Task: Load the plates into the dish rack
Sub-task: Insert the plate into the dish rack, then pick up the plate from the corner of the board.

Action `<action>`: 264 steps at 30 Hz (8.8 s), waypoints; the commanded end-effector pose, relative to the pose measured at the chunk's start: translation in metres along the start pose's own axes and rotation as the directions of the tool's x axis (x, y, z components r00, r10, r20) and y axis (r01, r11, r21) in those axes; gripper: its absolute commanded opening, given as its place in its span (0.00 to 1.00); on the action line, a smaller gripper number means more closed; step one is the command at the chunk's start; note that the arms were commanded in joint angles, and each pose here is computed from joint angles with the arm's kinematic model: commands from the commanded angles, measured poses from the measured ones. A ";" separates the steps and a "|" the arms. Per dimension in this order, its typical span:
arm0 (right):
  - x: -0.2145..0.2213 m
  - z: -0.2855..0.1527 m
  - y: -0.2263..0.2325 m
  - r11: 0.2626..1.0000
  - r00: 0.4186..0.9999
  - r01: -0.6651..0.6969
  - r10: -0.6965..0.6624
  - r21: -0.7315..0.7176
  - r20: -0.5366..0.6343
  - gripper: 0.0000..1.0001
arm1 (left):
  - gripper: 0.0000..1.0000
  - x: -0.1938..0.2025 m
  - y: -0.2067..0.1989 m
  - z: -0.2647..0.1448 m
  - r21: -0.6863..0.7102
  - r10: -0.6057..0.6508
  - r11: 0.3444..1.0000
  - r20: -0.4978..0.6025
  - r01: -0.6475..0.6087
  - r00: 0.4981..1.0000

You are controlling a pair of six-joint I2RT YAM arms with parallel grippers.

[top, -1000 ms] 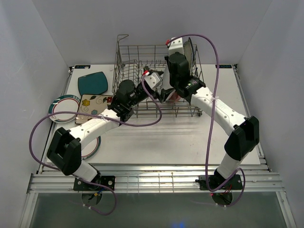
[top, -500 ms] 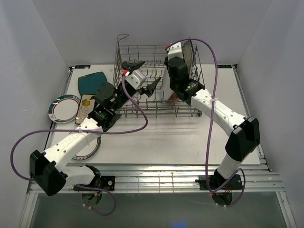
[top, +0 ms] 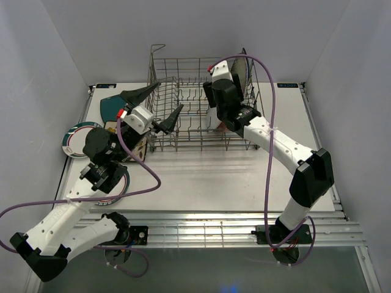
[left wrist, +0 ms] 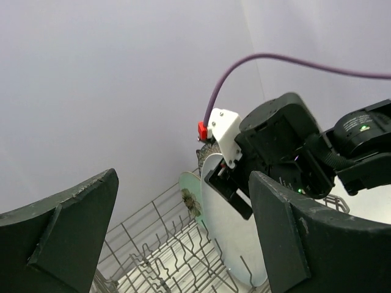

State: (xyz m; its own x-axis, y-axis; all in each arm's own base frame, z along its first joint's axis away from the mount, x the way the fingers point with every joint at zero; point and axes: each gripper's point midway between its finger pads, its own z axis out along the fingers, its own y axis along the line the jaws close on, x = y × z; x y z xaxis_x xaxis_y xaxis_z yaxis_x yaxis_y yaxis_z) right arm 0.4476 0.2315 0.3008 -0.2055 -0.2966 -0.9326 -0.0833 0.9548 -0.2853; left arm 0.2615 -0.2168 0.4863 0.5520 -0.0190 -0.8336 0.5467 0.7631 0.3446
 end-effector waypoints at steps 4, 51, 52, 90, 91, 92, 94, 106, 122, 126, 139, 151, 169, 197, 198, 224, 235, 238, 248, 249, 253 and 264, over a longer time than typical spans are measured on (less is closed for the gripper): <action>-0.004 -0.008 0.002 1.000 1.000 -0.011 0.011 -0.020 0.009 0.86 | 0.98 0.001 0.007 -0.010 -0.035 -0.037 0.999 -0.055 0.035 0.998; -0.002 -0.165 -0.003 0.851 0.887 -0.128 0.328 -0.509 0.325 0.90 | 0.98 0.139 0.053 -0.093 -0.455 -0.093 0.883 -0.405 -0.112 0.910; 0.002 -0.167 -0.001 0.844 0.888 -0.128 0.331 -0.521 0.320 0.90 | 0.98 0.146 0.054 -0.098 -0.459 -0.095 0.880 -0.417 -0.119 0.904; 0.060 -0.206 0.029 0.687 0.886 -0.129 0.404 -0.715 0.229 0.90 | 0.98 0.293 0.237 -0.248 -0.819 -0.686 0.548 -0.326 0.167 0.650; 0.060 -0.206 0.030 0.686 0.886 -0.128 0.404 -0.716 0.229 0.90 | 0.98 0.294 0.241 -0.252 -0.830 -0.691 0.531 -0.308 0.171 0.653; 0.060 -0.206 0.030 0.685 0.886 -0.129 0.405 -0.717 0.228 0.90 | 0.98 0.294 0.244 -0.257 -0.841 -0.698 0.513 -0.293 0.171 0.653; 0.062 -0.205 0.031 0.685 0.887 -0.129 0.403 -0.717 0.226 0.90 | 0.98 0.297 0.250 -0.269 -0.871 -0.721 0.456 -0.243 0.180 0.649; 0.065 -0.205 0.031 0.685 0.888 -0.133 0.404 -0.717 0.221 0.90 | 0.98 0.344 0.258 -0.332 -0.989 -0.819 0.069 0.019 0.131 0.574; 0.063 -0.205 0.032 0.682 0.887 -0.129 0.404 -0.719 0.224 0.90 | 0.96 0.371 0.246 -0.366 -0.993 -0.843 -0.045 0.097 0.110 0.530; 0.064 -0.204 0.032 0.683 0.888 -0.130 0.402 -0.718 0.222 0.90 | 0.95 0.382 0.237 -0.375 -0.989 -0.865 -0.080 0.133 0.128 0.483; 0.065 -0.206 0.032 0.682 0.887 -0.130 0.405 -0.720 0.223 0.90 | 0.93 0.396 0.232 -0.399 -0.978 -0.871 -0.180 0.209 0.108 0.445; 0.066 -0.204 0.033 0.683 0.889 -0.129 0.401 -0.719 0.221 0.90 | 0.92 0.374 0.235 -0.384 -0.974 -0.857 -0.127 0.202 0.185 0.474; 0.065 -0.205 0.032 0.683 0.891 -0.130 0.399 -0.719 0.218 0.90 | 0.97 0.342 0.242 -0.407 -0.983 -0.801 -0.154 0.186 0.104 0.569; 0.065 -0.207 0.030 0.684 0.887 -0.128 0.403 -0.718 0.226 0.90 | 0.84 0.393 0.226 -0.413 -0.946 -0.858 -0.238 0.311 0.221 0.409; 0.066 -0.207 0.030 0.683 0.887 -0.128 0.403 -0.719 0.225 0.90 | 0.84 0.393 0.226 -0.413 -0.944 -0.857 -0.241 0.315 0.224 0.407; 0.065 -0.212 0.033 0.663 0.887 -0.113 0.403 -0.740 0.226 0.90 | 0.66 0.411 0.220 -0.418 -0.920 -0.858 -0.295 0.375 0.260 0.352; 0.065 -0.213 0.033 0.661 0.886 -0.111 0.405 -0.742 0.228 0.90 | 0.58 0.414 0.219 -0.420 -0.918 -0.858 -0.301 0.379 0.259 0.347; 0.065 -0.212 0.034 0.661 0.886 -0.111 0.404 -0.742 0.227 0.90 | 0.54 0.417 0.217 -0.420 -0.916 -0.860 -0.306 0.383 0.262 0.336; 0.064 -0.213 0.034 0.659 0.885 -0.111 0.406 -0.744 0.227 0.90 | 0.38 0.417 0.217 -0.421 -0.915 -0.861 -0.309 0.386 0.262 0.333; 0.065 -0.213 0.034 0.659 0.886 -0.110 0.404 -0.744 0.227 0.90 | 0.37 0.417 0.217 -0.421 -0.915 -0.860 -0.308 0.385 0.262 0.334; 0.064 -0.213 0.034 0.658 0.885 -0.110 0.406 -0.745 0.227 0.90 | 0.26 0.413 0.219 -0.419 -0.917 -0.860 -0.297 0.378 0.268 0.342; 0.062 -0.214 0.035 0.653 0.886 -0.107 0.405 -0.750 0.226 0.90 | 0.25 0.383 0.227 -0.404 -0.926 -0.843 -0.225 0.341 0.304 0.417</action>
State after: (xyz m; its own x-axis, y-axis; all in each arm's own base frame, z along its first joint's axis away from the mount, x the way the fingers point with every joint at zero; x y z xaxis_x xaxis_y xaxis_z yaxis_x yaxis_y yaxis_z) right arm 0.2259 0.2403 0.2629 -0.0270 0.0832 -0.9962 -0.7520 0.6549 0.0751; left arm 0.3413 0.2072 0.0421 -0.0402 -0.9020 -0.4299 -0.5878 0.3692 -0.7198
